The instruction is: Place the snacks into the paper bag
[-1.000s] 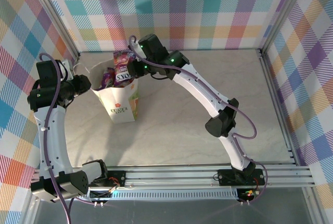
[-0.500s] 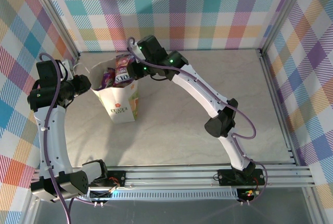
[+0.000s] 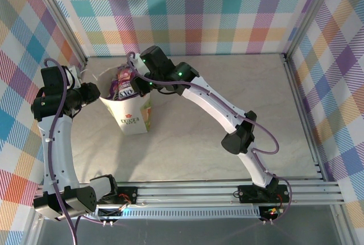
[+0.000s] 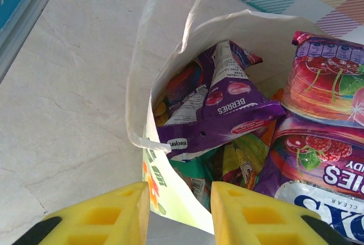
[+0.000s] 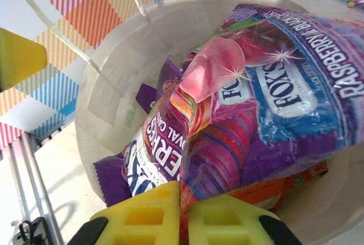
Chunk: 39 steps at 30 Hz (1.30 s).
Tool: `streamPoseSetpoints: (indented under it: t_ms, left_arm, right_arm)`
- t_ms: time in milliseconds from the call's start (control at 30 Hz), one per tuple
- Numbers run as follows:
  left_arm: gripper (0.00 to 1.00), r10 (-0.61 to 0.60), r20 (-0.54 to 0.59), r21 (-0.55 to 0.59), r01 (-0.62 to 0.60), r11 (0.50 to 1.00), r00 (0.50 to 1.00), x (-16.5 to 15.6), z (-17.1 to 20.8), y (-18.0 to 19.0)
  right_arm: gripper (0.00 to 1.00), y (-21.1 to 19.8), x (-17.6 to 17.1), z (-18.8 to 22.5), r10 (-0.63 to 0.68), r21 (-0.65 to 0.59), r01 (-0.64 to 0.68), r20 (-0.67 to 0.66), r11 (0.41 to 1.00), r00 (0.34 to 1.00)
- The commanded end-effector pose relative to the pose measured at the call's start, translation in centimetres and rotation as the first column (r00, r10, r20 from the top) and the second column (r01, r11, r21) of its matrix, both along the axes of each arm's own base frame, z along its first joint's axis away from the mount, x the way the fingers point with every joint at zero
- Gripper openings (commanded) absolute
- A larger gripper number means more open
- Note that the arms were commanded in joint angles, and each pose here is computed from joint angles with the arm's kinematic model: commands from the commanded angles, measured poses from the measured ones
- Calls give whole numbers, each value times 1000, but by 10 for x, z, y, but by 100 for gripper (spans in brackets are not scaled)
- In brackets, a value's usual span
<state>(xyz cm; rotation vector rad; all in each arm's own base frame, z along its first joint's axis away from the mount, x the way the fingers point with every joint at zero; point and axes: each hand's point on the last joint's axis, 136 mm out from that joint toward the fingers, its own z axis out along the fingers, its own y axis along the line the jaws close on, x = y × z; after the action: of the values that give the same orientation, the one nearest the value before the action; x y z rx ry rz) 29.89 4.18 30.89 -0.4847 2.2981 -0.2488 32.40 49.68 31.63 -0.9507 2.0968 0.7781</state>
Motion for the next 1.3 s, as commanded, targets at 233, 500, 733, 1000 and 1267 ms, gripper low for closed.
streamPoseSetpoints:
  t_ms: [233,500,733,1000,1267]
  left_arm:
    - [34,-5,12,-18,5,1000,1000,4,0,-2]
    - [35,-6,12,-23,7,1000,1000,5,0,-2]
    - [35,-8,14,-24,9,1000,1000,5,0,-3]
    - [35,-13,10,-42,14,999,1000,7,-1,-5]
    - [35,-14,8,-48,14,999,1000,8,-2,-5]
  right_arm:
    - [10,-23,8,36,-56,-29,61,153,998,987]
    - [10,-25,10,45,-76,-6,78,167,997,983]
    - [10,-2,-1,36,-5,60,1,64,998,998]
    - [10,5,4,11,-13,28,13,17,1000,1000]
    - [11,2,11,-17,-46,-50,46,4,998,999]
